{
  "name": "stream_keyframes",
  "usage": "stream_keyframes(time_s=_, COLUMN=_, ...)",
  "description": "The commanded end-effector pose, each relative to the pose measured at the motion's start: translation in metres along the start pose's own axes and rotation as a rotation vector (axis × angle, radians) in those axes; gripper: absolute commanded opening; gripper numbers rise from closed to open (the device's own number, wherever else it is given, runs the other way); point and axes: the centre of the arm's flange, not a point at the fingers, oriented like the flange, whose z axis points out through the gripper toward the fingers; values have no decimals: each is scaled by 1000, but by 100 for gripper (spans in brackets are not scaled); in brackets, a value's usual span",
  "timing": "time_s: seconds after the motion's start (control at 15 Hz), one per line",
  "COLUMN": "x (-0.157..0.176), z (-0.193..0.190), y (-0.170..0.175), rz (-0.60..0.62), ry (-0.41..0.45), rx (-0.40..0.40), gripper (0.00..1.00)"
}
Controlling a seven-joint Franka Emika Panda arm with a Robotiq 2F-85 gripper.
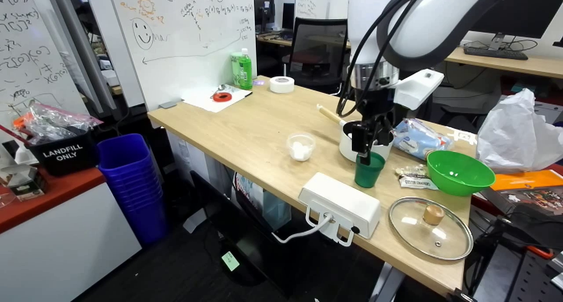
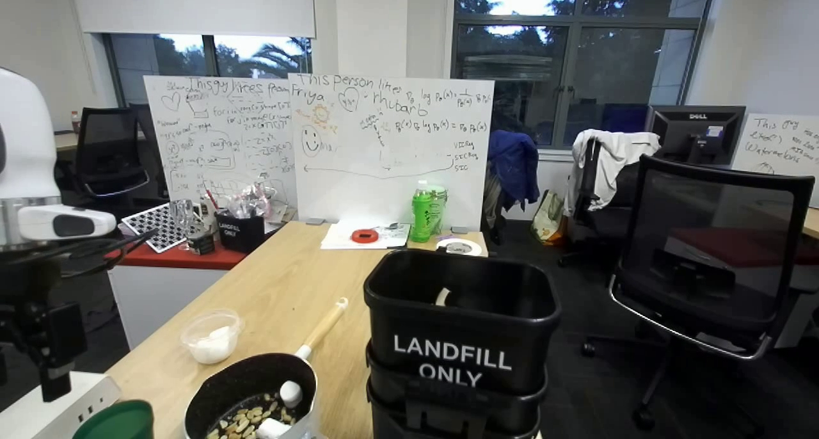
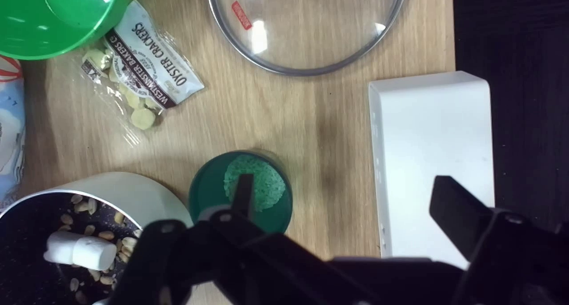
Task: Pour the contents of the cup into the pot
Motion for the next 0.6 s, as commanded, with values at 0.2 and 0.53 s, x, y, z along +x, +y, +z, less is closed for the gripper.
stream_keyframes(time_s=0.2, x=16, z=42, y=2, rz=-118, ry=9, rx=-17, gripper=100)
stream_keyframes(time_s=0.53, x=24, z=59, y=10, rz=-223, ry=-18, rx=-26, gripper=100)
